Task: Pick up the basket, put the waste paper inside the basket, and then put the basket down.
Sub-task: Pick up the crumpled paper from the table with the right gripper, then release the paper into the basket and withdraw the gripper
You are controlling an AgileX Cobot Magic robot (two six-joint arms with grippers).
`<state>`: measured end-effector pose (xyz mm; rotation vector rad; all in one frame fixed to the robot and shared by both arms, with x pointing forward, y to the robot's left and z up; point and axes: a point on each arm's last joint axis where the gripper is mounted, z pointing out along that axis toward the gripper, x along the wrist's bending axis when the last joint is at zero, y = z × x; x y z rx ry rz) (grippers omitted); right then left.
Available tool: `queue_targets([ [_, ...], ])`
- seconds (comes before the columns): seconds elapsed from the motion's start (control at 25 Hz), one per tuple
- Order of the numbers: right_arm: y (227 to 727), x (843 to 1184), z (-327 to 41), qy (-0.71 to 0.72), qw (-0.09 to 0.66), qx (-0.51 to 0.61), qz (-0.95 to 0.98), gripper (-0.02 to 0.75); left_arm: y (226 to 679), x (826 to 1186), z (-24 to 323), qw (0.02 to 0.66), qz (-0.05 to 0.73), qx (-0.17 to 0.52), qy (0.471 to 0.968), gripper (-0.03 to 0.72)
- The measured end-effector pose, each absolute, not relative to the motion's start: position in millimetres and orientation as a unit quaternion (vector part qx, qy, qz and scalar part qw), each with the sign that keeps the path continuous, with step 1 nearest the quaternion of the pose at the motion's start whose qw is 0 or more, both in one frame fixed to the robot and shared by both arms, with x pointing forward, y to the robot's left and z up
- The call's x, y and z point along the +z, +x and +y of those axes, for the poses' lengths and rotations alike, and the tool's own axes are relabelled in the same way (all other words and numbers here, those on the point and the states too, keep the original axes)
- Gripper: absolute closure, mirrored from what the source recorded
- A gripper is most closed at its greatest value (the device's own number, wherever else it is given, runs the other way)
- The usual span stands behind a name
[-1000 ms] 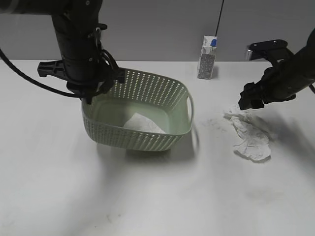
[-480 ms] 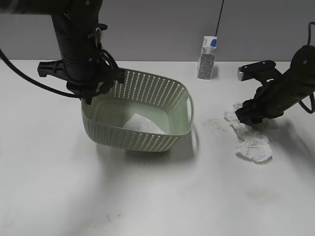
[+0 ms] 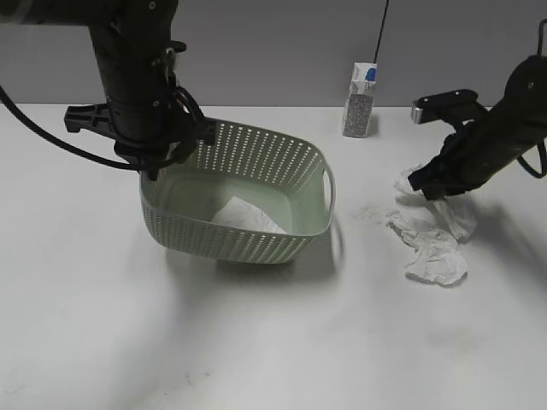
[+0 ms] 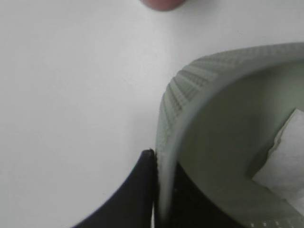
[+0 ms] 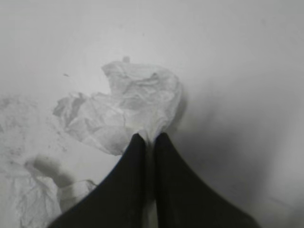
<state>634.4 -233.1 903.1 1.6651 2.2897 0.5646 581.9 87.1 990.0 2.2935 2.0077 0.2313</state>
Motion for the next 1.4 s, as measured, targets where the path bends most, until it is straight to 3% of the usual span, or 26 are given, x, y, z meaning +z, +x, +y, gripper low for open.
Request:
queue_targets([
  [0.24,643.6,977.6,-228.2,0.561,0.157,0.253,0.773,0.731,582.6,990.1,87.3,0.044,0.655,0.080,0.750,0.681],
  [0.44,624.6,1016.0,-199.8,0.547,0.063,0.330,0.766,0.733,585.4,990.6,85.0,0.063,0.653,0.083,0.750,0.681],
  [0.68,596.1,1019.8,-122.9,0.461,0.014,0.357,0.812,0.733,585.8,990.6,83.6,0.071,0.654,0.079,0.749,0.681],
  [0.84,581.8,1011.3,-77.2,0.406,0.046,0.361,0.838,0.733,585.7,990.6,83.3,0.072,0.655,0.078,0.748,0.681],
  [0.96,583.6,988.8,-63.1,0.410,0.053,0.345,0.843,0.720,585.5,990.6,83.3,0.071,0.655,0.077,0.748,0.681],
  [1.08,587.2,964.6,-61.7,0.416,0.044,0.317,0.851,0.598,584.8,990.4,83.8,0.067,0.656,0.076,0.748,0.681],
  [1.2,587.4,957.8,-62.3,0.414,0.040,0.305,0.857,0.309,584.5,990.4,84.0,0.065,0.656,0.076,0.748,0.681],
  [1.28,587.3,964.5,-60.8,0.409,0.037,0.308,0.858,0.165,584.3,990.3,84.1,0.064,0.656,0.075,0.749,0.681],
  [1.4,585.9,987.9,-61.1,0.388,0.043,0.311,0.867,0.101,584.2,990.3,84.2,0.063,0.655,0.075,0.749,0.681],
])
